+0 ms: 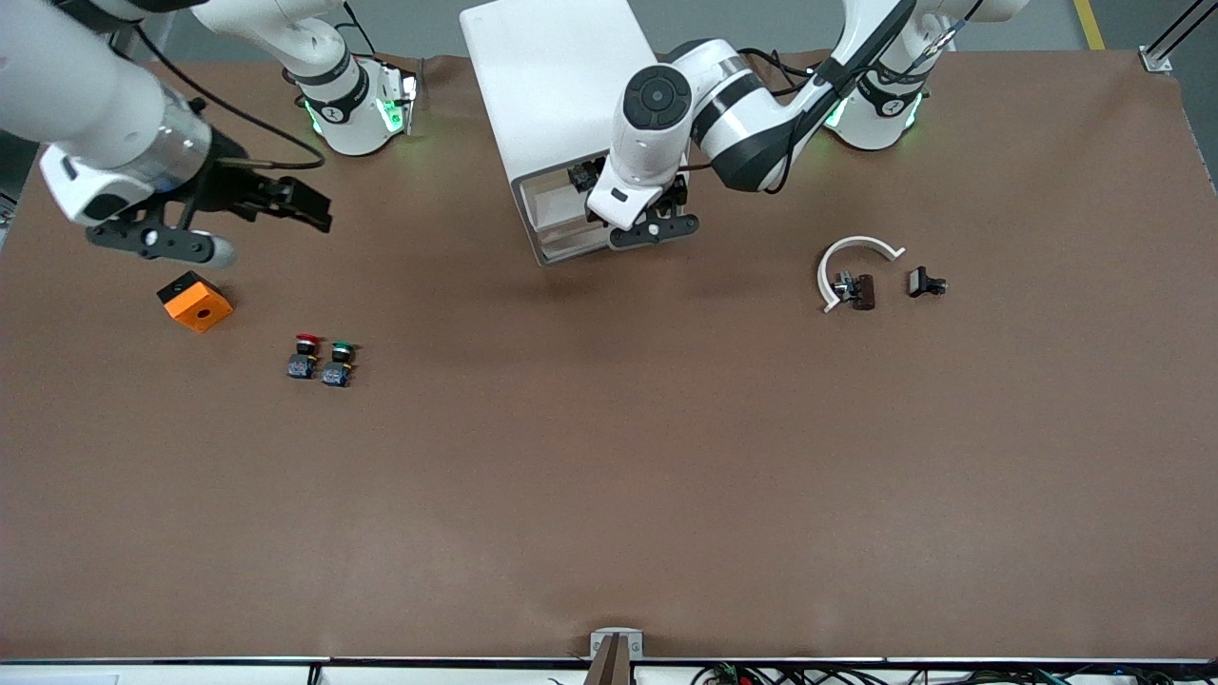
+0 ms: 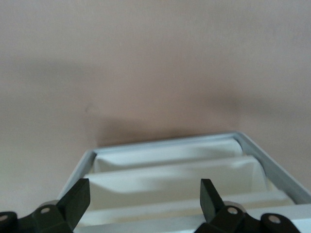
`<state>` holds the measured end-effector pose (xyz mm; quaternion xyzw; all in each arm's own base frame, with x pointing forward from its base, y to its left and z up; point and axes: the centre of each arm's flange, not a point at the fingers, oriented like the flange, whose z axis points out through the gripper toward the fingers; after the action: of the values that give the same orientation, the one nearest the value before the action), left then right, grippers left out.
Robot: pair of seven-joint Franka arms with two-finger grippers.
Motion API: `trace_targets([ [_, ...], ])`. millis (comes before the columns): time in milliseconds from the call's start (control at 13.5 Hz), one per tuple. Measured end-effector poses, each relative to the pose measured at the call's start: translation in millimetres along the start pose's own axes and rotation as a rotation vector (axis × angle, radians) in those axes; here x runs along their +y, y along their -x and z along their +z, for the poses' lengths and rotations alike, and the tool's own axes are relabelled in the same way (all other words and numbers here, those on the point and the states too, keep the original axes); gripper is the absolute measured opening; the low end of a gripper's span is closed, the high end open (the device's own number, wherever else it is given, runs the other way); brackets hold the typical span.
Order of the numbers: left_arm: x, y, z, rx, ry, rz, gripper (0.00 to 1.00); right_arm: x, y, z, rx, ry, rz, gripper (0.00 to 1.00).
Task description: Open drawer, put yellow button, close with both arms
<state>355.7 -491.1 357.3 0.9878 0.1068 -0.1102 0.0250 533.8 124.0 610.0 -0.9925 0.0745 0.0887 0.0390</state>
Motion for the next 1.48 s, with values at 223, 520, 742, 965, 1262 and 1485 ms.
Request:
trace_targets([
  [223,5,24,7,-0.030,-0.007,-0.006,1.00,60,-22,-7,0.031,-0.001,-0.015,1.00],
  [520,7,36,12,-0.042,-0.016,-0.012,1.00,101,-35,-13,0.079,0.027,-0.028,1.00],
  [742,6,35,12,-0.044,-0.015,-0.015,1.00,132,-42,-17,0.100,0.033,-0.041,1.00],
  [965,2,11,-1,-0.039,0.017,-0.059,1.00,144,-45,-18,0.118,0.062,-0.031,1.00],
  [1262,-35,-85,-50,0.020,0.098,-0.177,1.00,155,-47,-19,0.129,0.069,-0.030,1.00],
  [1485,-79,-151,-78,0.088,0.122,-0.208,1.00,175,-50,-22,0.145,0.069,-0.056,1.00],
])
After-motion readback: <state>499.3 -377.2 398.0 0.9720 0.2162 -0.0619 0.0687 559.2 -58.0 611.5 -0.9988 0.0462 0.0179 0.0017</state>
